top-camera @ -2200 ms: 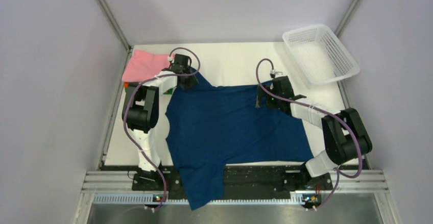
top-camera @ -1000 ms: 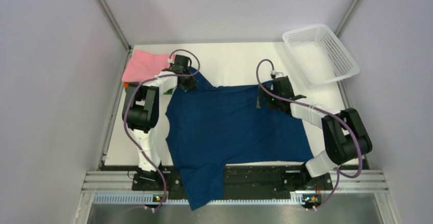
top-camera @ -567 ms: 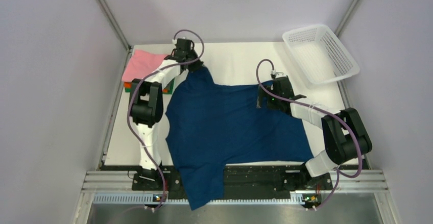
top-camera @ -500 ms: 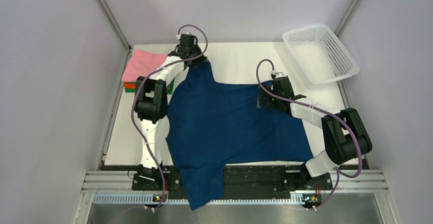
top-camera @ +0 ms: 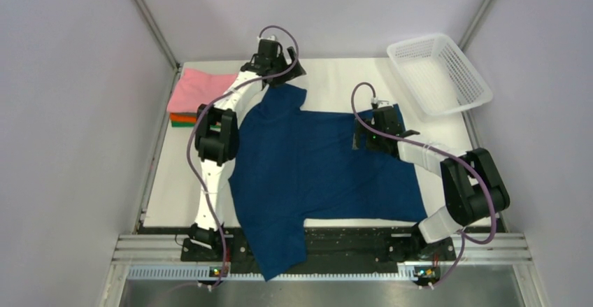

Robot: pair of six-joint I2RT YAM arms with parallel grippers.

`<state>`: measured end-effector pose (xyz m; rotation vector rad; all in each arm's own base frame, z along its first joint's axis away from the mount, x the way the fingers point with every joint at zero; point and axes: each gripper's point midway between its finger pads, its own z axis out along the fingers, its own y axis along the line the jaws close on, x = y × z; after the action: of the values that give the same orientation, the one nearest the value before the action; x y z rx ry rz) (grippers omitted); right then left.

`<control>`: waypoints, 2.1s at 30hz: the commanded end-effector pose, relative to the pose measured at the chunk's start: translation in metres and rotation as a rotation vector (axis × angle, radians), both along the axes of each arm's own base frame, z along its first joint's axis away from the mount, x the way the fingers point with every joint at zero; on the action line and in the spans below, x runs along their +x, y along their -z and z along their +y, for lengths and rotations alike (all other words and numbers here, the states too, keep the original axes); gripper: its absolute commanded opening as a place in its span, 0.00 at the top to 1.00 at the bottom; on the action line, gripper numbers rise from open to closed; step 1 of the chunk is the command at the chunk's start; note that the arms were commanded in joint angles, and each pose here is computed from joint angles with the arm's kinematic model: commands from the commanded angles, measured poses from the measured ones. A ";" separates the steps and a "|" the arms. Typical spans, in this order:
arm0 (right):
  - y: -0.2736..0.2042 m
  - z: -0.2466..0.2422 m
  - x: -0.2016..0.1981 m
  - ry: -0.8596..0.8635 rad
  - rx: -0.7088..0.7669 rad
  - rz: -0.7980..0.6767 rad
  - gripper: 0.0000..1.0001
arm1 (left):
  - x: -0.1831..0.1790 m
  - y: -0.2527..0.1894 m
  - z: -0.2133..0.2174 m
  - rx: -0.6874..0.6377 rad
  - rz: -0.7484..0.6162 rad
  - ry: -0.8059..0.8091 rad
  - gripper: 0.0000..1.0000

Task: Fold and stack the t-shirts
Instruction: Grab the side of the flattened tshirt closest away from the robot with both arms

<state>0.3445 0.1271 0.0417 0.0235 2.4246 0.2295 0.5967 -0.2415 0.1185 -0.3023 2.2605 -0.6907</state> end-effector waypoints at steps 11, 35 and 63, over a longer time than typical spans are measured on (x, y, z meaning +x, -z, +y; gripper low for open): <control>-0.045 -0.023 0.030 0.126 -0.067 -0.112 0.01 | -0.173 0.004 0.065 0.337 0.164 -0.035 0.01; 0.024 -0.060 0.139 0.227 -0.091 0.072 0.01 | -0.088 0.129 0.111 0.408 0.509 -0.165 0.01; -0.099 -0.036 0.063 0.174 0.038 -0.100 0.01 | -0.180 -0.083 0.082 0.315 0.123 -0.074 0.01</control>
<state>0.4528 0.0917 0.1417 0.2001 2.2881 0.1615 0.4822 -0.1475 0.1460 -0.3000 2.5203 -0.2382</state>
